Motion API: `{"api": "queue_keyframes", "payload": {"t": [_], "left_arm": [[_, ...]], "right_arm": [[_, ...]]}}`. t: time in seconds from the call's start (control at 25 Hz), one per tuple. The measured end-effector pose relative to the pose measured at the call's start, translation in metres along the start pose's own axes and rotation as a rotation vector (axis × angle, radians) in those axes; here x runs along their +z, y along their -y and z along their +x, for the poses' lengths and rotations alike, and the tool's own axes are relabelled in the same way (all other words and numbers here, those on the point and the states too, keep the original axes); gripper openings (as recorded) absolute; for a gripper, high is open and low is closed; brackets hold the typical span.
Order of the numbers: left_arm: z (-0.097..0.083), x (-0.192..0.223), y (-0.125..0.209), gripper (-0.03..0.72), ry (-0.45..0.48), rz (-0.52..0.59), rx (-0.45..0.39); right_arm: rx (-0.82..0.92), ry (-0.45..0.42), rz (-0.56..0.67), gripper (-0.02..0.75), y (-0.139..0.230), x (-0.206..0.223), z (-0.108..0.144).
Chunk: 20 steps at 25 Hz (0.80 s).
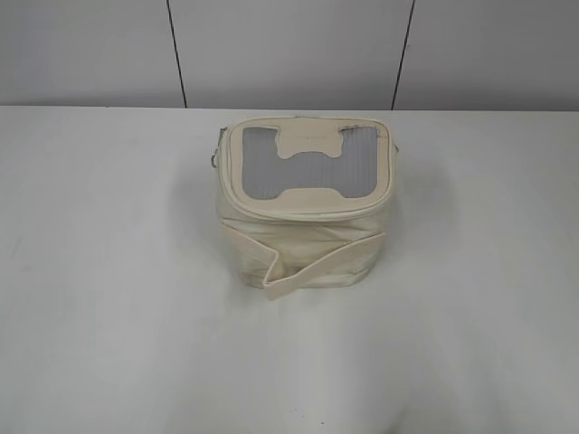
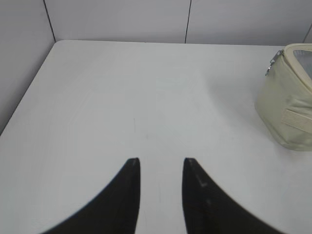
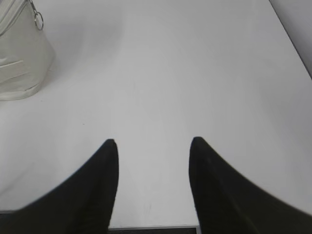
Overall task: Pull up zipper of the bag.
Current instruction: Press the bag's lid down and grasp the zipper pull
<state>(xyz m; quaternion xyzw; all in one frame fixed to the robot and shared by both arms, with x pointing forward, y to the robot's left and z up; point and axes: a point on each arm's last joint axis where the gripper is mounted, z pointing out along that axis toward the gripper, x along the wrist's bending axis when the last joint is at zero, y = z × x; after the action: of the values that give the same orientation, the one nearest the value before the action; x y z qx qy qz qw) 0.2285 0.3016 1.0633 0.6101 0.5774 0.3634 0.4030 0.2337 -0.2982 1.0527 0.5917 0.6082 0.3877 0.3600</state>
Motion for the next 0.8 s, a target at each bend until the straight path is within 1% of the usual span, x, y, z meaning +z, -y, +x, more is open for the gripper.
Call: {"api": "queue_keyframes", "payload": {"t": [0.48,0.56,0.64,0.72,0.8], "left_arm": [[0.000,0.000,0.000,0.235,0.000,-0.001,0.000],[0.000,0.000,0.000,0.235,0.000,-0.001,0.000],[0.000,0.000,0.000,0.235,-0.001,-0.001,0.000],[0.000,0.000,0.000,0.235,-0.001,-0.001,0.000],[0.000,0.000,0.000,0.235,-0.001,-0.001,0.000]], "right_arm": [[0.000,0.000,0.000,0.377,0.000,0.000,0.000],[0.006,-0.011,0.000,0.377,0.000,0.000,0.001],[0.016,-0.055,-0.001,0.377,-0.001,0.000,0.005],[0.002,-0.152,0.005,0.377,-0.011,0.002,0.014],[-0.015,-0.258,0.019,0.377,-0.028,0.014,0.024]]}}
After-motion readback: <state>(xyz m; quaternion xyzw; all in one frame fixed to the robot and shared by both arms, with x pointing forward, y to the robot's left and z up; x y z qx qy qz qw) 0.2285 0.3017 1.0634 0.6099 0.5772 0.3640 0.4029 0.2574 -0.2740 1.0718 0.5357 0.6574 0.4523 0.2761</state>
